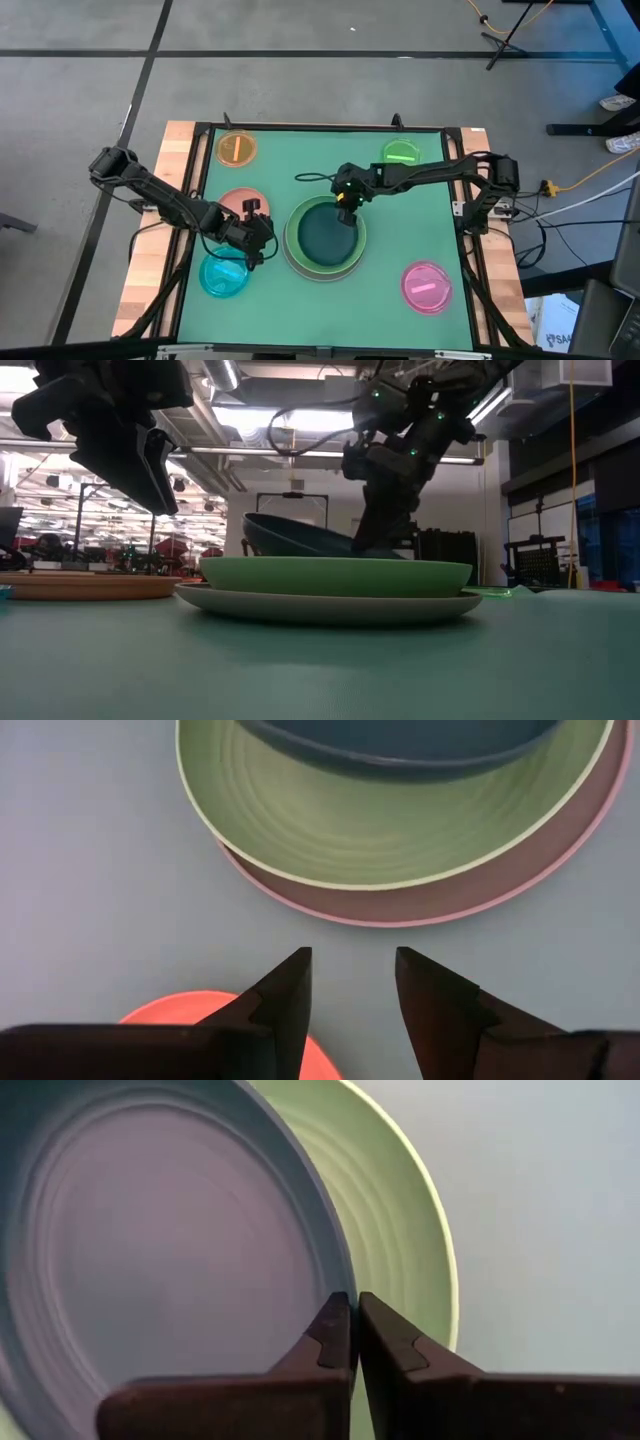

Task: Stack plastic plates
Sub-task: Stack the dark green plate on the green plate, then stack the orange plate on the dark green plate

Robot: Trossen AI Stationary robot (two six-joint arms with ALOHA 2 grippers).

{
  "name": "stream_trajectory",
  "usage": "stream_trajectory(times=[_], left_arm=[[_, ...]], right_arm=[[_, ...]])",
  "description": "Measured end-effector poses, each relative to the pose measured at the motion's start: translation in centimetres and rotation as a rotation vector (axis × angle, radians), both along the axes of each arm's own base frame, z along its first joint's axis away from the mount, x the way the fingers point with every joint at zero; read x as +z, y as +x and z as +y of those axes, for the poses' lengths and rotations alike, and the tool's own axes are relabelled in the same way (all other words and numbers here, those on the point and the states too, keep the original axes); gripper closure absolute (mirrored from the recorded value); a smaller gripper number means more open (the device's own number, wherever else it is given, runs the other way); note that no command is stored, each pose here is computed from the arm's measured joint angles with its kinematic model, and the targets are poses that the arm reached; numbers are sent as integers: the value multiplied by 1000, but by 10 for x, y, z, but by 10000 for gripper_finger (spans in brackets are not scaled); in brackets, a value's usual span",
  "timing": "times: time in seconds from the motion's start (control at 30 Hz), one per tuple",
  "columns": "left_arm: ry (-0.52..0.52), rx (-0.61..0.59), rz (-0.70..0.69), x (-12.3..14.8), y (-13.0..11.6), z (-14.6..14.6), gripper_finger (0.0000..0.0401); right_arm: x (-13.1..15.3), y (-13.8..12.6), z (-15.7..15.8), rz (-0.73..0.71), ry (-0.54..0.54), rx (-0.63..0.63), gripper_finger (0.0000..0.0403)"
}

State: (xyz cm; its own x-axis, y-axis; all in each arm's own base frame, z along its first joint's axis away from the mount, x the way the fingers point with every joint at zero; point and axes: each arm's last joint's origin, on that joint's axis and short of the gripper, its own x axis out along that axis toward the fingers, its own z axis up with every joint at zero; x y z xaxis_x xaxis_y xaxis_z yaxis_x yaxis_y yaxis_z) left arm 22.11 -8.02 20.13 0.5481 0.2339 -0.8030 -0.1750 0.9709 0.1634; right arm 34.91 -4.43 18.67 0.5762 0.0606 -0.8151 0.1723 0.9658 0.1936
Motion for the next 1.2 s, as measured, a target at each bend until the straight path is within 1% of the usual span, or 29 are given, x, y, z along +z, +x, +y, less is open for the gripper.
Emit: stream_trajectory(times=[0.07, 0.27, 0.37, 0.43, 0.5, 0.57, 0.7, 0.97, 1.1, 1.2], left_arm=[[0, 0, -1, 0, 0, 0, 261], [-2, 0, -4, 0, 0, 0, 261], [-3, 0, -8, 1, 1, 0, 261], [-5, 0, -11, 1, 1, 0, 261], [-26, 5, -13, 1, 1, -1, 261], [-69, 20, -10, 0, 1, -2, 261], [-151, 66, 27, -8, -4, -2, 261], [-193, 237, 106, -25, -18, 4, 261], [-197, 272, 133, -34, -25, 7, 261], [-204, 287, 140, -41, -28, 8, 261]], right_arm=[[1, 2, 0, -22, -12, 13, 381], [2, 2, 0, -34, -20, 21, 317], [4, -1, 0, -14, -27, 35, 296], [11, -4, 1, -3, -27, 38, 286], [21, -10, 3, 2, -30, 46, 281], [31, -16, 8, -1, -44, 53, 279], [44, -23, 25, -7, -145, 36, 279], [45, -27, 72, 14, -334, 55, 278], [45, -29, 93, 1, -382, 64, 278], [45, -31, 105, -9, -395, 79, 278]])
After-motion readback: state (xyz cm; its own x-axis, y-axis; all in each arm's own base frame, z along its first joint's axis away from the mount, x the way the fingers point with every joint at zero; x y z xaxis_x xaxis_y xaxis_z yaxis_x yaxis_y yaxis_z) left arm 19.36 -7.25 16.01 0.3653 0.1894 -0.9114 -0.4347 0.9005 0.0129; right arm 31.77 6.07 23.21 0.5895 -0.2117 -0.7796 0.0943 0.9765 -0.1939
